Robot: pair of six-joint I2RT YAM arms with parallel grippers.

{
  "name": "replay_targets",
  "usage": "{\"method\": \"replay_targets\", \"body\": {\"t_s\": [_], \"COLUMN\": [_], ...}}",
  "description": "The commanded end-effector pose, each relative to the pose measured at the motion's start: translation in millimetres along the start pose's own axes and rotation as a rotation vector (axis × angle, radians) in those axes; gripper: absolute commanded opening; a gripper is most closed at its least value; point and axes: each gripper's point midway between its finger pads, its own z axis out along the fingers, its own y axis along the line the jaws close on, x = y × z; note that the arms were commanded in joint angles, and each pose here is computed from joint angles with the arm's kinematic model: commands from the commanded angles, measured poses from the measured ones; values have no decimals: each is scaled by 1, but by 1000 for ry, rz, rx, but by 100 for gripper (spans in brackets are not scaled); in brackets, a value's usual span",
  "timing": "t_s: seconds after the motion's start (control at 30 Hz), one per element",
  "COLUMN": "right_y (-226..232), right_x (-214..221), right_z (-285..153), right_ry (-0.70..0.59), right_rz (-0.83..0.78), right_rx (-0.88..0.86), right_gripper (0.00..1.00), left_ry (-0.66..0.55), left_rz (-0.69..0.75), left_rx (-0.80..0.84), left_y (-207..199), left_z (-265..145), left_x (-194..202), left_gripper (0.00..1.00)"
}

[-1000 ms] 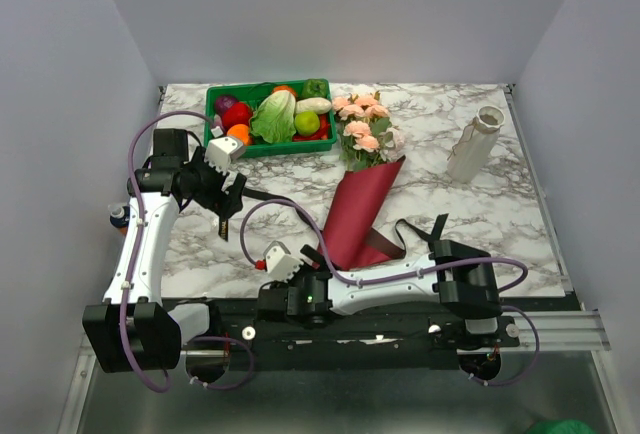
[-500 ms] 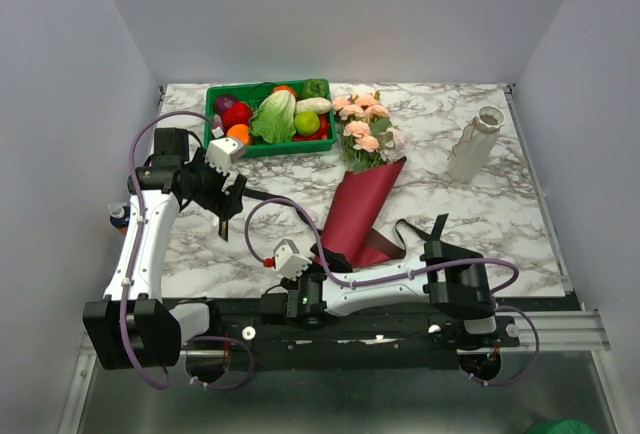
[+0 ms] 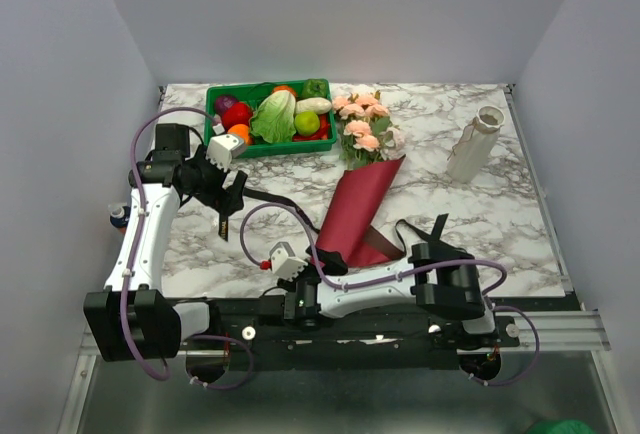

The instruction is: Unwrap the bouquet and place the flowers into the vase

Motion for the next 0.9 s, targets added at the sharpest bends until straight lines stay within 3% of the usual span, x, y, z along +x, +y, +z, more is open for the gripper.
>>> {"method": "replay_targets", "body": {"t_s": [0.0, 0.43, 0.87], "right_y": [0, -24, 10], "right_x": [-17, -10, -17], "right_z": [7, 5, 3], "right_ry": [-56, -66, -79], "right_rz": [27, 63, 82], "right_rx": [82, 209, 52], "right_gripper": [88, 88, 88], "left_ry": [-25, -24, -31], "left_rz": [13, 30, 43], "left_rx": [33, 41, 34], "left_y": [-3, -5, -8], "left_z": [-2, -2, -7], "left_x": [-10, -7, -6], "left_gripper": [99, 99, 99]}}
